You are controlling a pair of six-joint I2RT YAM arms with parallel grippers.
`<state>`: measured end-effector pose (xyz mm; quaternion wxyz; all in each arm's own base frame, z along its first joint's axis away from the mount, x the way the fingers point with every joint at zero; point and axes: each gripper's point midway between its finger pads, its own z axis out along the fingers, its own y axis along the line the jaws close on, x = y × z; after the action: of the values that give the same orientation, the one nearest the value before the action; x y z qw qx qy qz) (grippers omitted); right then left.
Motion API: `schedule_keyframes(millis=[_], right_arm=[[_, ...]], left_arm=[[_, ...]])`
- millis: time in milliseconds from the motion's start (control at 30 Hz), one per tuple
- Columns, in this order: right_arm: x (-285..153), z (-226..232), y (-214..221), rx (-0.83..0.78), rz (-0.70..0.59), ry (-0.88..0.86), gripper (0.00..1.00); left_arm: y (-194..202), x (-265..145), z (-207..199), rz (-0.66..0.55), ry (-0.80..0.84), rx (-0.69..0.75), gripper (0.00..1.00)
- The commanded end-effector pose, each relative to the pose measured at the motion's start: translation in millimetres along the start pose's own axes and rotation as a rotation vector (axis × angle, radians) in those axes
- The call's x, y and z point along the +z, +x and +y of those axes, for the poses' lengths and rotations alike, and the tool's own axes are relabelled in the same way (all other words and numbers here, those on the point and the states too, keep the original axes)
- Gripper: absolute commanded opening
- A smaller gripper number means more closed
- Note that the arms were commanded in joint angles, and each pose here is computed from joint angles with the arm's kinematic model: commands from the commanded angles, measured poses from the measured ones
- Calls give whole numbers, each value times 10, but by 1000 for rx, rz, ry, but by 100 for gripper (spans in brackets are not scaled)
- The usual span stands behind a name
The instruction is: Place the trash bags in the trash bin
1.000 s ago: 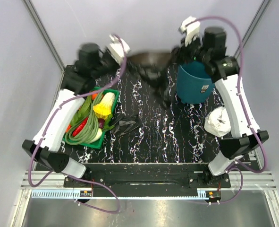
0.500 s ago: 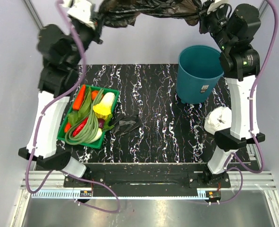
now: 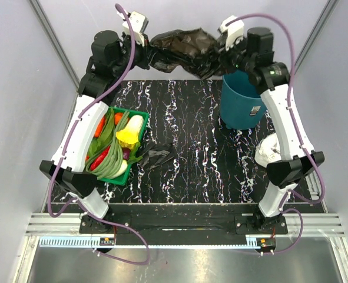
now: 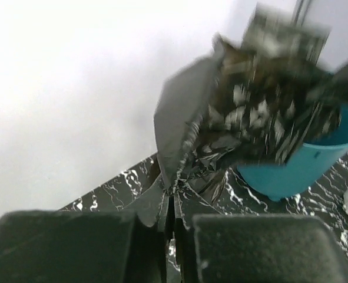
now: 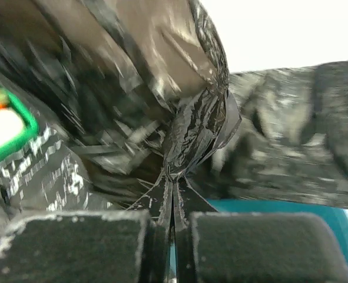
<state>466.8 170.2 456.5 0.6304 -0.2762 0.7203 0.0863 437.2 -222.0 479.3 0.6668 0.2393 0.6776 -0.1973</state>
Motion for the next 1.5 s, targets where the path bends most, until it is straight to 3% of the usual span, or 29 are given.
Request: schedule_keyframes(millis=[0, 300, 533, 733, 1033, 1300, 1467], right_arm=[[43, 59, 665, -99, 172, -12, 0], [-381, -175, 940, -203, 230, 127, 0], [-462, -76, 1061, -165, 255, 100, 0], [-478, 205, 713, -25, 171, -40, 0], [-413, 510, 284, 145, 116, -226, 0], [-543, 255, 168, 103, 89, -119, 0], [-741, -116, -189, 94, 3, 0, 0]], left_arm=[[-763, -320, 200, -220, -77, -45, 5], [-931, -559, 888, -279, -287, -132, 9], [-806, -493, 856, -247, -248, -139, 9], [-479, -308, 542, -150, -124, -95, 13], [3, -130, -134, 7, 76, 69, 30], [117, -112, -84, 50, 46, 109, 29], [-267, -169, -166, -32, 83, 102, 17]])
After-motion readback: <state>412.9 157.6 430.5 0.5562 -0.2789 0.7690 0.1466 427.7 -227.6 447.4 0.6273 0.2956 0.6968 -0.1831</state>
